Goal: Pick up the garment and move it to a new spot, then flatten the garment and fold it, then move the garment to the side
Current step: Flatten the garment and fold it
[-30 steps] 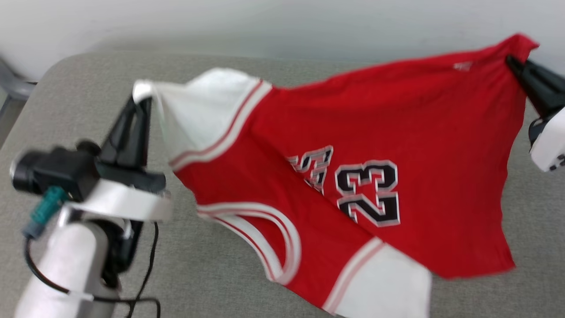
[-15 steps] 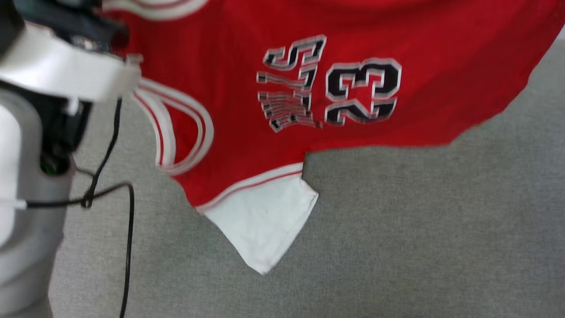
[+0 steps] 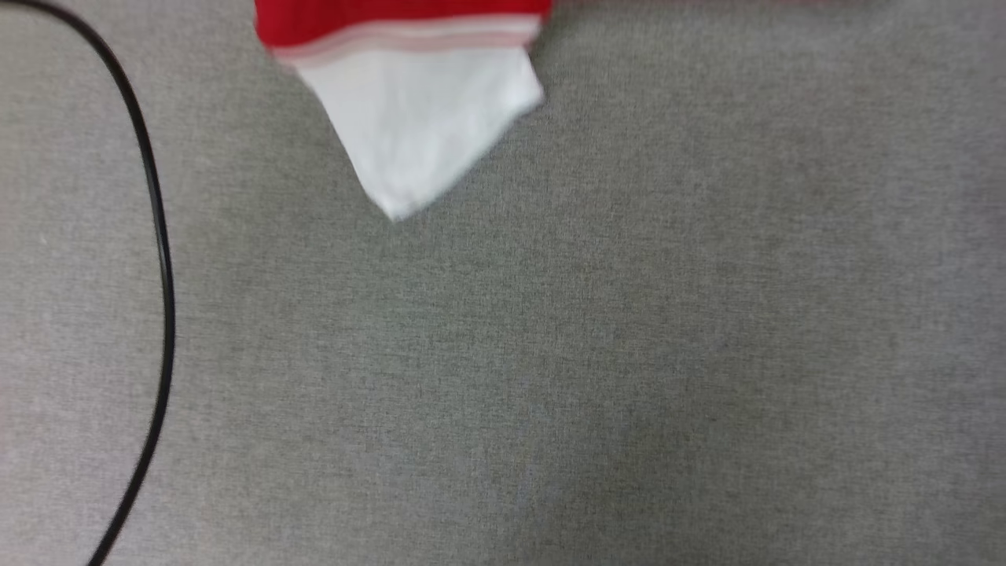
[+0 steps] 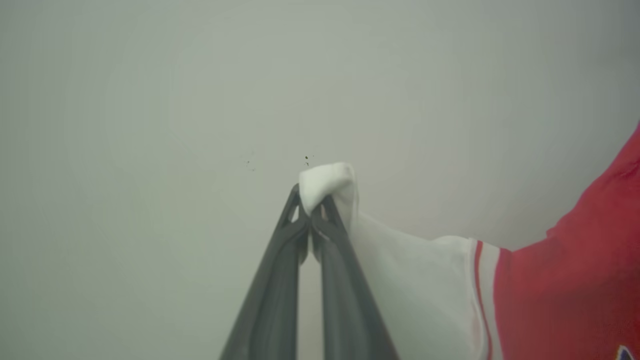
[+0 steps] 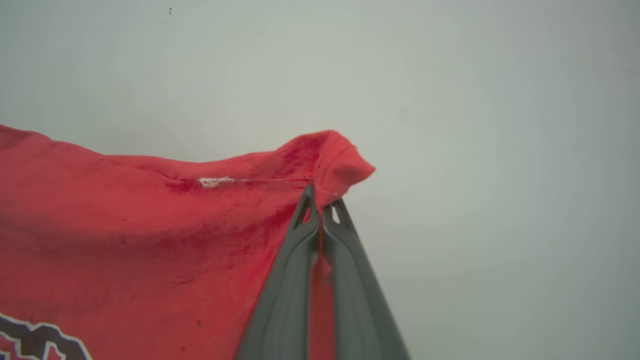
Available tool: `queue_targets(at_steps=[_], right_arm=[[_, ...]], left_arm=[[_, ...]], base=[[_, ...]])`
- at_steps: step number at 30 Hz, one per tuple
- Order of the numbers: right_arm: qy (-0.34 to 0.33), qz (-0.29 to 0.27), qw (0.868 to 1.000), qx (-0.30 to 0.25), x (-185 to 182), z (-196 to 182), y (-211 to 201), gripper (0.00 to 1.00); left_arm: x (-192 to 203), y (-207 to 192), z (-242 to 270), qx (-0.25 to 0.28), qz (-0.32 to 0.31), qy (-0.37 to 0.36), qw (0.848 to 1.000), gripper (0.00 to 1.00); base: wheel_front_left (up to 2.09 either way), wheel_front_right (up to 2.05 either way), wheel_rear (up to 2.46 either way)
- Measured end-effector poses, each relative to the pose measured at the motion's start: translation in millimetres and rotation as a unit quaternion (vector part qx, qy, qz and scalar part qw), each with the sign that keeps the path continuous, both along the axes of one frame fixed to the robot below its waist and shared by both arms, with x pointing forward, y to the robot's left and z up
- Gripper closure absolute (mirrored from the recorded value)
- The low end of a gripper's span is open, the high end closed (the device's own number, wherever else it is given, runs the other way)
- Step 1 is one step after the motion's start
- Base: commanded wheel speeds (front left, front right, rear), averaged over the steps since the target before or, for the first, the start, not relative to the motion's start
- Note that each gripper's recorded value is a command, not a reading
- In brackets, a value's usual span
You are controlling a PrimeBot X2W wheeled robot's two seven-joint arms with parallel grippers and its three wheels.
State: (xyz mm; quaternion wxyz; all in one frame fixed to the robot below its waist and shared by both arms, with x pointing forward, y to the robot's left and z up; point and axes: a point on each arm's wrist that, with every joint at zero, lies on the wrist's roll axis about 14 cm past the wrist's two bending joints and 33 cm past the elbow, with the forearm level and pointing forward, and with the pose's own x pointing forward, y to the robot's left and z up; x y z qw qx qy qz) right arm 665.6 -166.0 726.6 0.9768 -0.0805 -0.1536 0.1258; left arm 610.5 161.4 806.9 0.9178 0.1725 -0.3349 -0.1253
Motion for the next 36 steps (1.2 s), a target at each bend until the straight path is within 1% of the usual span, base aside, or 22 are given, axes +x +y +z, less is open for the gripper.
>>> queue_targets(at_steps=[5,12,14,19,21,25,31,33,36], right_arm=[[-0.019,-0.007,1.000,0.005,29.7,13.0,3.1,1.00],[-0.042,-0.014,0.999,0.002,49.7,33.1,4.8,1.00],[-0.040,-0.016,0.999,0.001,55.5,30.6,4.5,1.00],[-0.002,-0.013,1.000,-0.005,72.5,-7.4,9.2,1.00],[0.010,-0.009,1.000,-0.003,75.1,-21.2,10.8,1.00],[0.049,0.002,0.999,-0.001,73.7,-62.0,15.7,1.00],[0.101,0.029,0.994,0.005,50.6,-114.3,26.9,1.00],[0.121,0.035,0.992,0.004,38.9,-131.0,27.9,1.00],[0.150,0.043,0.988,0.002,16.4,-156.9,27.2,1.00]], left_arm=[[29.1,2.9,18.2,0.002,0.011,-0.021,1.000,1.00],[51.0,3.5,30.1,0.008,0.018,-0.034,0.999,1.00],[55.4,6.1,30.5,0.006,0.019,-0.036,0.999,1.00],[74.0,12.3,-3.7,-0.003,0.018,0.001,1.000,1.00],[77.6,15.9,-20.2,-0.010,0.016,0.016,1.000,1.00],[78.0,21.1,-59.9,-0.022,0.011,0.056,0.998,1.00],[56.8,23.6,-117.7,-0.035,0.000,0.116,0.993,1.00],[44.6,23.2,-138.2,-0.037,-0.003,0.136,0.990,1.00],[20.1,22.5,-166.1,-0.055,-0.004,0.162,0.985,1.00]], base=[[0.00,0.00,0.00],[0.00,0.00,0.00],[0.00,0.00,0.00],[0.00,0.00,0.00],[0.00,0.00,0.00],[0.00,0.00,0.00],[0.00,0.00,0.00],[0.00,0.00,0.00],[0.00,0.00,0.00]])
